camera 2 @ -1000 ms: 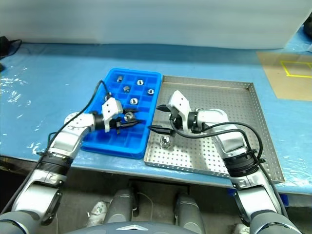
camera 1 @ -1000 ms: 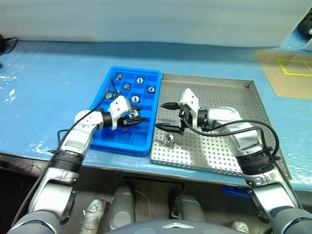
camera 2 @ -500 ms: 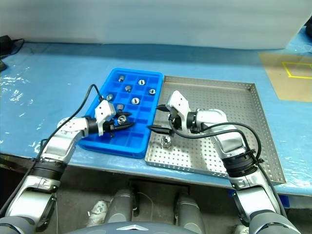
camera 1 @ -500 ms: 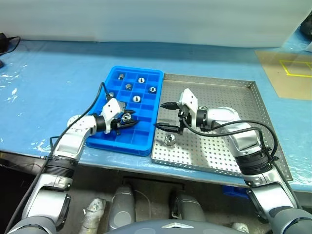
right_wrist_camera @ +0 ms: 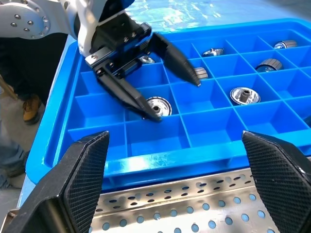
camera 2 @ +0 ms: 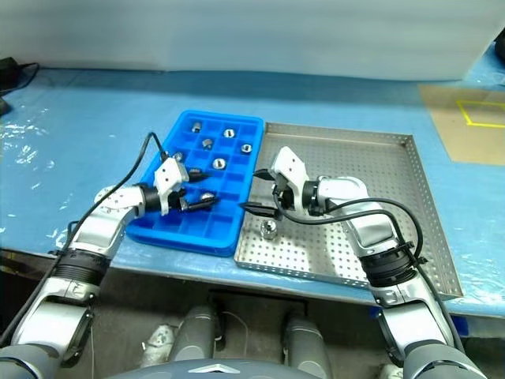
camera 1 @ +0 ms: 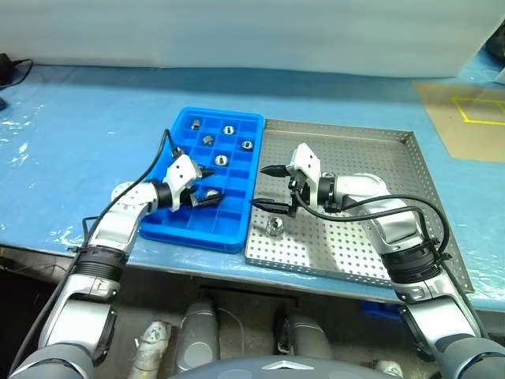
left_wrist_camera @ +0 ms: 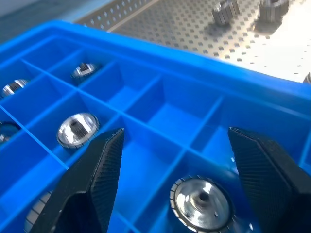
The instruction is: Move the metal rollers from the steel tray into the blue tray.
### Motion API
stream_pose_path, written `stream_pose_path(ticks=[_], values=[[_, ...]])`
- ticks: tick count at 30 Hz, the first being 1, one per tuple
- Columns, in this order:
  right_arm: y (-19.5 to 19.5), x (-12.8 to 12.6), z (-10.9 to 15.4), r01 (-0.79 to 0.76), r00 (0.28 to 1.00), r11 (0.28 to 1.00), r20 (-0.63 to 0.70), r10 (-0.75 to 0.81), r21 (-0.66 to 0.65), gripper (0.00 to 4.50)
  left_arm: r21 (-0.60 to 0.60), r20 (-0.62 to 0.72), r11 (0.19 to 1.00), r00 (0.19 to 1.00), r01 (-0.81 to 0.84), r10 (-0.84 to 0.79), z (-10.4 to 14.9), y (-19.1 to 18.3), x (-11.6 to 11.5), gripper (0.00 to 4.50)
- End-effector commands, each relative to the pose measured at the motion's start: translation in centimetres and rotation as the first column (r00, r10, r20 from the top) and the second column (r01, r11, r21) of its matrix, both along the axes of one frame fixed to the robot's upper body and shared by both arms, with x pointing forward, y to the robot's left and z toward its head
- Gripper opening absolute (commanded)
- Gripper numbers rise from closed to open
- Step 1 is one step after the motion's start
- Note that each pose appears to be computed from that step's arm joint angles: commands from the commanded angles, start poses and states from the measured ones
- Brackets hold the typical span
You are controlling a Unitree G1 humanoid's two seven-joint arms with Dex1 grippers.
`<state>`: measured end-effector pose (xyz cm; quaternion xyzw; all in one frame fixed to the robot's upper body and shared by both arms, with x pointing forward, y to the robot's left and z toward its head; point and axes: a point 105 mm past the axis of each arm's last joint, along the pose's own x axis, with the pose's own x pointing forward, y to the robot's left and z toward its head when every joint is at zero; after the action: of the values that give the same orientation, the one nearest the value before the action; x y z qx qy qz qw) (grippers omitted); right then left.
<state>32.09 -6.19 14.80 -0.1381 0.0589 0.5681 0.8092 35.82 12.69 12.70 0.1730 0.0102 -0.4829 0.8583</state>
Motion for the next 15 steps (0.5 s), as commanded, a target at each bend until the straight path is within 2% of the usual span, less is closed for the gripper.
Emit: stream_pose_path(ticks=[1,4,7,13,15], values=[[-0.5,0.1,1.3,0.007,0.999,1.000,0.049,-0.008,0.016,4.50,-0.081,0.097,0.996,0.994,0.049,-0.041,4.8,-0.7,-0.1,3.58],[-1.4,0.2,1.3,0.033,0.998,0.999,0.047,-0.033,0.006,4.50,-0.096,0.086,0.990,0.992,0.104,-0.096,6.3,-1.1,-0.6,3.58],[-2.6,0.0,0.7,0.072,0.997,0.997,0.033,-0.072,-0.013,4.50,-0.094,0.060,0.979,0.983,0.179,-0.174,6.7,-2.1,-1.4,3.58],[-4.9,-2.2,-3.3,0.120,0.989,0.988,-0.072,-0.127,-0.094,4.50,-0.057,-0.032,0.952,0.952,0.302,-0.304,4.4,-4.0,-3.4,3.58],[-5.0,-2.4,-3.7,0.129,0.987,0.987,-0.088,-0.138,-0.092,4.50,-0.055,-0.054,0.947,0.946,0.316,-0.319,3.9,-4.0,-3.7,3.58]])
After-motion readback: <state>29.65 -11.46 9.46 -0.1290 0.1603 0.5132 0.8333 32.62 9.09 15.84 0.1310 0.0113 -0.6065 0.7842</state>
